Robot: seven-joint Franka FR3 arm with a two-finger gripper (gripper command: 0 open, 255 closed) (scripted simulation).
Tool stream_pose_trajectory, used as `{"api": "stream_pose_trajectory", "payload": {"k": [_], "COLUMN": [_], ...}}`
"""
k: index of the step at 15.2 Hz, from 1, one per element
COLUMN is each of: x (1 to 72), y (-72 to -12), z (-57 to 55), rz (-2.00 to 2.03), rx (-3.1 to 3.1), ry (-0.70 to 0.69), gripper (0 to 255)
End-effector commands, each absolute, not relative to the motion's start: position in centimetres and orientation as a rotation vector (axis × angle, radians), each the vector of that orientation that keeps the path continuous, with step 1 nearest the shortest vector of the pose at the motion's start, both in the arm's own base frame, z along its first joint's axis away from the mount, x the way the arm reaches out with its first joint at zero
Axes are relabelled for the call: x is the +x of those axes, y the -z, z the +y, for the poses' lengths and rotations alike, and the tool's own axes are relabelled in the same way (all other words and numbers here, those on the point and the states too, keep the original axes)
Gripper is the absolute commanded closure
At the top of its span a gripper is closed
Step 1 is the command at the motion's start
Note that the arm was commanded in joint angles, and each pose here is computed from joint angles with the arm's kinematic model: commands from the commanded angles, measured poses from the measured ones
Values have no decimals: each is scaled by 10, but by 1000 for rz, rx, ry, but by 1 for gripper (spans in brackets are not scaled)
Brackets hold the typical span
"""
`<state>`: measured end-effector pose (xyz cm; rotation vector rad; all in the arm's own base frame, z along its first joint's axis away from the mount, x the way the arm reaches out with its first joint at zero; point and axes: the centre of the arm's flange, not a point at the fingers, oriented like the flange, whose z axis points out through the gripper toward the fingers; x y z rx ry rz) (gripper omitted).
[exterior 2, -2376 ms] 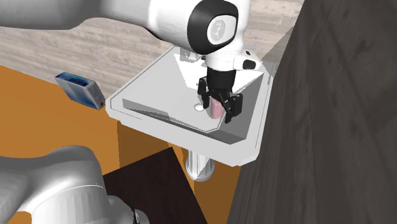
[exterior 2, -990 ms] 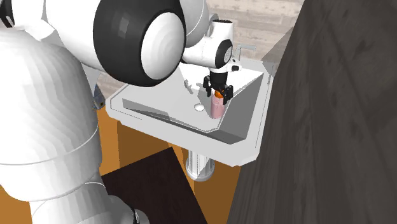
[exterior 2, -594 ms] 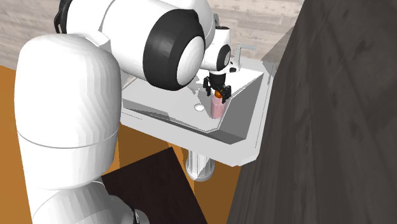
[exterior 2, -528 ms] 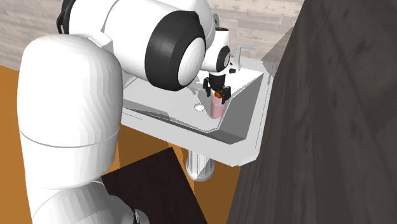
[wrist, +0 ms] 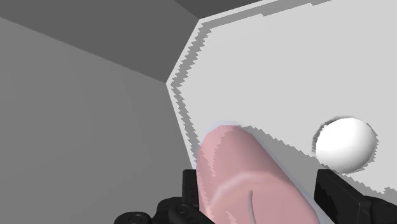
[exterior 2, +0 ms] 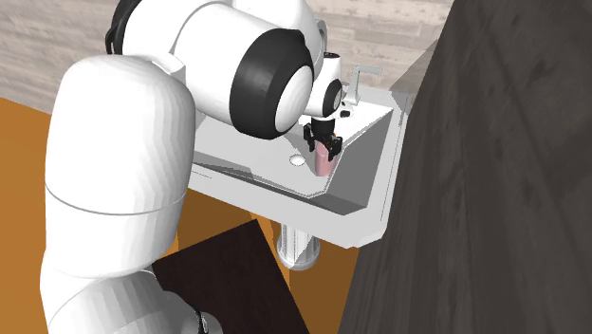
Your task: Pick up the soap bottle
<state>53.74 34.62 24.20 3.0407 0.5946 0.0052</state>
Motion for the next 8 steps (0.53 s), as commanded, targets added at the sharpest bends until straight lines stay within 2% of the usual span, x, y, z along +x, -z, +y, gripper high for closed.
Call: {"api": "stream_pose_trajectory", "payload": {"k": [1,8], "x": [537,538], "y": [-240,-241], "z": [346,345], "rz": [593,593], "rx": [3040,3040], "ry": [-2,-2], "gripper": [255,255]}}
